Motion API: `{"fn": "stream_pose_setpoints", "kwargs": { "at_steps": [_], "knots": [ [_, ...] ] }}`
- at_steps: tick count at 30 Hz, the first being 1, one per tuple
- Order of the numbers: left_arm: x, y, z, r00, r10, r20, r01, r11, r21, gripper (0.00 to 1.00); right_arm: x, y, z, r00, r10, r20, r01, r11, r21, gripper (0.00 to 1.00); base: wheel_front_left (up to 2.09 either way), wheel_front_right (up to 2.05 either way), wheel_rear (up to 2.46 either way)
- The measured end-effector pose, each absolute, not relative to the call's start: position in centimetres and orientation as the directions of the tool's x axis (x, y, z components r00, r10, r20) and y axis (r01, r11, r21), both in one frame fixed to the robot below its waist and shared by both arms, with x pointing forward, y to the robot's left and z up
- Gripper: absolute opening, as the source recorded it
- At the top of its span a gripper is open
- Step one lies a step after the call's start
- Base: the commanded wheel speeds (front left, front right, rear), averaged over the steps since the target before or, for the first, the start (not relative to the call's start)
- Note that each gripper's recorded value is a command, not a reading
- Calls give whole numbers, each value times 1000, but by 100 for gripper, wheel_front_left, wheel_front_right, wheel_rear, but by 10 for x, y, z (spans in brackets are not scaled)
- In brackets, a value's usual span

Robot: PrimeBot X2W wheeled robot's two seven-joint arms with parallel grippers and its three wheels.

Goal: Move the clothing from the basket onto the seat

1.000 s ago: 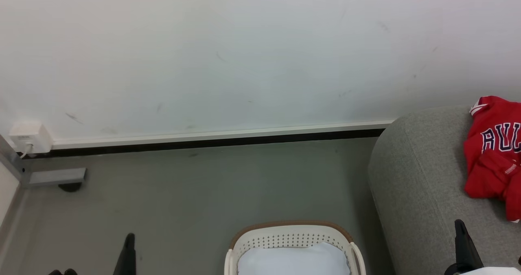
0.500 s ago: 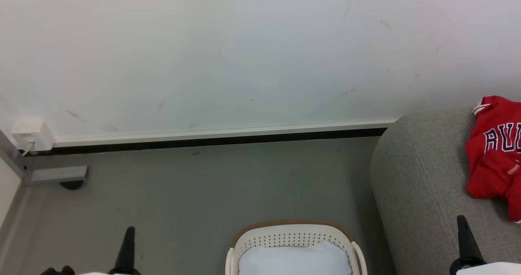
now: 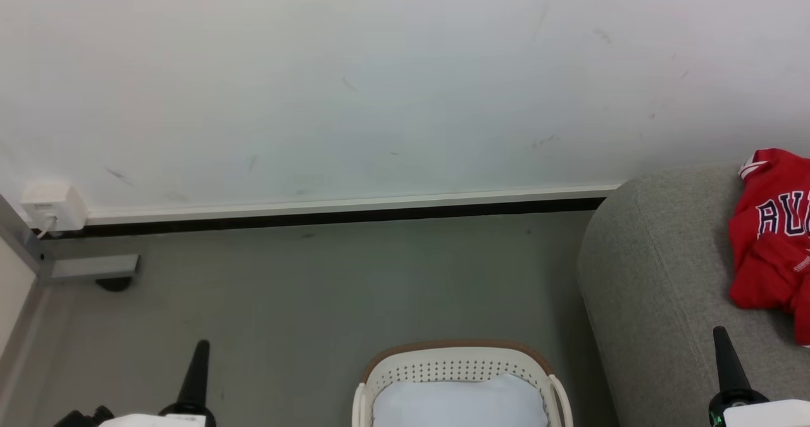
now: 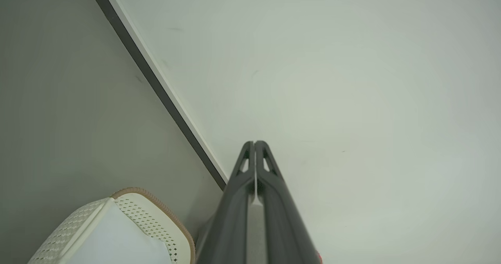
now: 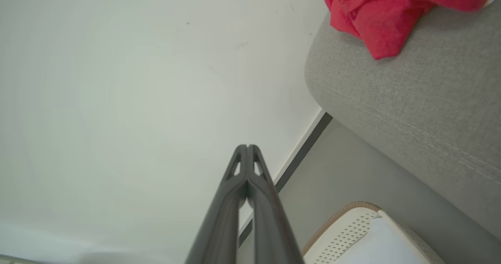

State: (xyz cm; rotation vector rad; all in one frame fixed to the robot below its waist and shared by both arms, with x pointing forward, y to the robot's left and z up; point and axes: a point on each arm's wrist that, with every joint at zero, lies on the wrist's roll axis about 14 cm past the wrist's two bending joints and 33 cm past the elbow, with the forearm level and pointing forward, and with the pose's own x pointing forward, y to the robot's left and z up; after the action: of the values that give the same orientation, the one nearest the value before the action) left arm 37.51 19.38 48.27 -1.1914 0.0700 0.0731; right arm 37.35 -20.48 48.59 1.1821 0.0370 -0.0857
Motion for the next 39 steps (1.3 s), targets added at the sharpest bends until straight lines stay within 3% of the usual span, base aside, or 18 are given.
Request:
{"fn": "stream_pose_setpoints", "kwargs": {
  "at_steps": [39],
  "knots": [
    [387,197,501,1000,0,-27,-27,66,-997,0,386,-200,501,1000,-8,-23,23,64,998,0,0,0,0]
  ]
}}
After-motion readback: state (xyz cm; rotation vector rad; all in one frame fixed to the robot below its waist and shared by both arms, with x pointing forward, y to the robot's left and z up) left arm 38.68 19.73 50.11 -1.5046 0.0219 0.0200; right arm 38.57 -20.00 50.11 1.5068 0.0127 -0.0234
